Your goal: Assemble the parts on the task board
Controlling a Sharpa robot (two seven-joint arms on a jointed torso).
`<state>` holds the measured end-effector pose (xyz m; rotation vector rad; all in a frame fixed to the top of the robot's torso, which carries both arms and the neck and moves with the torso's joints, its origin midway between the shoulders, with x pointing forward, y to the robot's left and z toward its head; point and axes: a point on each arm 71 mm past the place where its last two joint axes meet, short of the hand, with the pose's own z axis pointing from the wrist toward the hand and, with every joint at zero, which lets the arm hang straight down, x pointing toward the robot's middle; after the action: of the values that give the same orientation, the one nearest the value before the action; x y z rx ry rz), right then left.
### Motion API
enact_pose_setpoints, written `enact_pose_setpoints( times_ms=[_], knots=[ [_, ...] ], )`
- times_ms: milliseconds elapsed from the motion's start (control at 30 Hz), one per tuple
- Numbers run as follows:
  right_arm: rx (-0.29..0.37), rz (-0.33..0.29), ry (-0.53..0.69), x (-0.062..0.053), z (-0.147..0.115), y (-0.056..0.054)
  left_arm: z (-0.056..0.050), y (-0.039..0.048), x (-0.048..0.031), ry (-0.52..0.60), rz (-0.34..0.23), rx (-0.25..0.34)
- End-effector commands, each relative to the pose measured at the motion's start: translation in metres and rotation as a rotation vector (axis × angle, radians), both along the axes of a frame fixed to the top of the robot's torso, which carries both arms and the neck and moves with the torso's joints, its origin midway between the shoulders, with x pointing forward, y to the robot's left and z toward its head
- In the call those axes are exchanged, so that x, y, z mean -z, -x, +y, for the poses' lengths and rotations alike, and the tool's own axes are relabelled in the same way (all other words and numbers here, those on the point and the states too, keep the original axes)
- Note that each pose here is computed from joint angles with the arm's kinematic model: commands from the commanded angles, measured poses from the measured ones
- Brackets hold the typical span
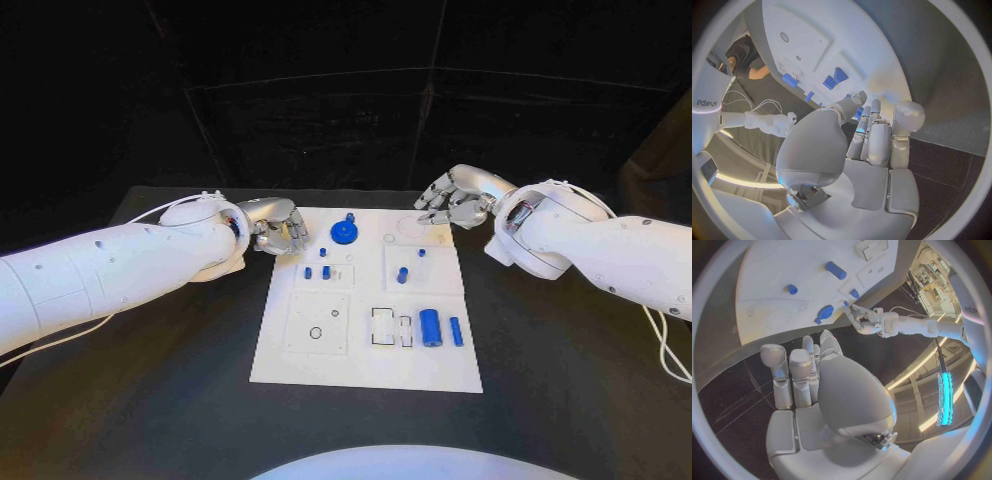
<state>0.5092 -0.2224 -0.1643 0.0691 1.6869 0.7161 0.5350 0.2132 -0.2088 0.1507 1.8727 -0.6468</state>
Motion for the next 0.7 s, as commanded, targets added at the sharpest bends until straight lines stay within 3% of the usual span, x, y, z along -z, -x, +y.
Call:
enact_pose_setpoints(
  times_ms=[33,167,300,467,700],
  knots=[
    [-0.045,-0.074,0.245,0.008,0.003,0.003,0.006,-0.0001,-0.0161,0.401,0.009,-0.075],
    [-0.067,-0.115,0.349,0.021,0.005,0.008,0.014,0.0059,-0.0283,0.880,0.097,-0.167],
    [-0.082,-0.130,0.405,0.031,0.007,0.011,0.019,0.0119,-0.0332,1.110,0.135,-0.219],
    [-0.100,-0.131,0.439,0.037,0.011,0.014,0.019,0.0189,-0.0352,1.220,0.173,-0.234],
    [-0.117,-0.121,0.452,0.042,0.015,0.015,0.019,0.0230,-0.0357,1.255,0.194,-0.238]
  ],
)
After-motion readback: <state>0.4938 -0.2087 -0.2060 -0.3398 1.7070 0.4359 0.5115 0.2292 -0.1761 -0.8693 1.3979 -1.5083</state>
